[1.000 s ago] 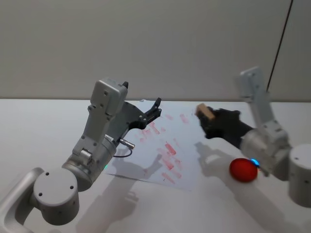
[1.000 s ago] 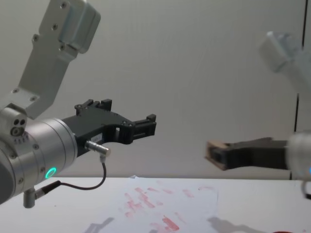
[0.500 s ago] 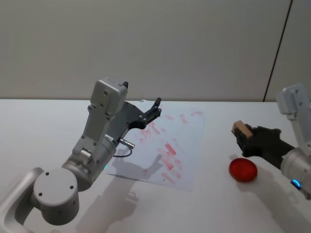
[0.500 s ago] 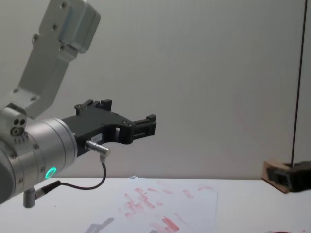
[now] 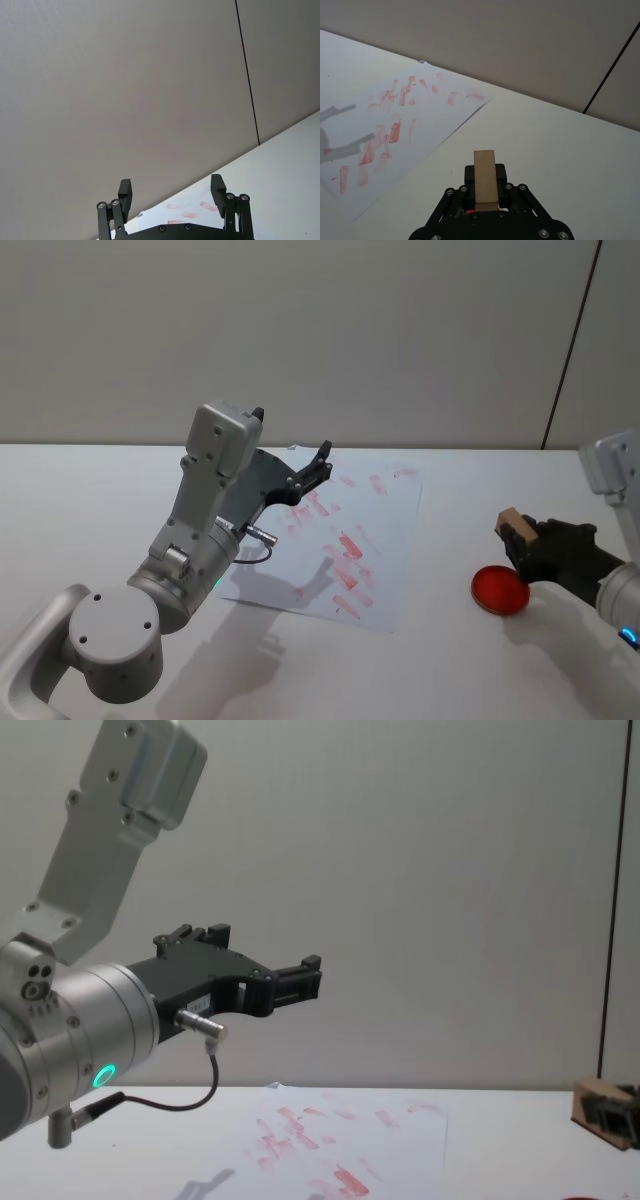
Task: Use the one hand to pick up the stamp and affix it onto the A4 paper.
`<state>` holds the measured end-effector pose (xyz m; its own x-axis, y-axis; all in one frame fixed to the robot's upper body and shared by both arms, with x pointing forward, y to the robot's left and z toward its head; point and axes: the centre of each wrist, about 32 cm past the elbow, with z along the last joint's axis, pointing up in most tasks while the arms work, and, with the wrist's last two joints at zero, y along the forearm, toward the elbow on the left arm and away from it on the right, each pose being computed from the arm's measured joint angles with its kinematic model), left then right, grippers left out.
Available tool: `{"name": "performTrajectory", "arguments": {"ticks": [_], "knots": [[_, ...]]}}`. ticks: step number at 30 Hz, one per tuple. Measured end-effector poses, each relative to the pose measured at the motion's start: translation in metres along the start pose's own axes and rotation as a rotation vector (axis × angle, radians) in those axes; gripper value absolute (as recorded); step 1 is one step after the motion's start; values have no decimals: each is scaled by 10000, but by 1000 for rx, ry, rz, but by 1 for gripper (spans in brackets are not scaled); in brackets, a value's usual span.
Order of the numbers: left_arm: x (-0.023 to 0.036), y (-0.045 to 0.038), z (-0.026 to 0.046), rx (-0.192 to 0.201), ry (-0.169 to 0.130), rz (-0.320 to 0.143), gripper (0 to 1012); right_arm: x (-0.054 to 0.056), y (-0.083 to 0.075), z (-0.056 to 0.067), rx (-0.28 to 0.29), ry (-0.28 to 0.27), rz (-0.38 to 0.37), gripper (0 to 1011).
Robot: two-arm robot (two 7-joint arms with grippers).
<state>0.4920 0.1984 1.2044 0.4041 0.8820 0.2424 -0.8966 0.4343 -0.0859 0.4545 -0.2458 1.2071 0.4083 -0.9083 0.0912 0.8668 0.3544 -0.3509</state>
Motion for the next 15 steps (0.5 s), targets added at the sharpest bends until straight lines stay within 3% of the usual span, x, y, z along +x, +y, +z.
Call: {"name": "performTrajectory", "arguments": {"ticks": [15], "knots": [[0, 0, 0, 0, 0, 0, 1002, -6, 27, -137, -74, -14, 6, 220]]}}
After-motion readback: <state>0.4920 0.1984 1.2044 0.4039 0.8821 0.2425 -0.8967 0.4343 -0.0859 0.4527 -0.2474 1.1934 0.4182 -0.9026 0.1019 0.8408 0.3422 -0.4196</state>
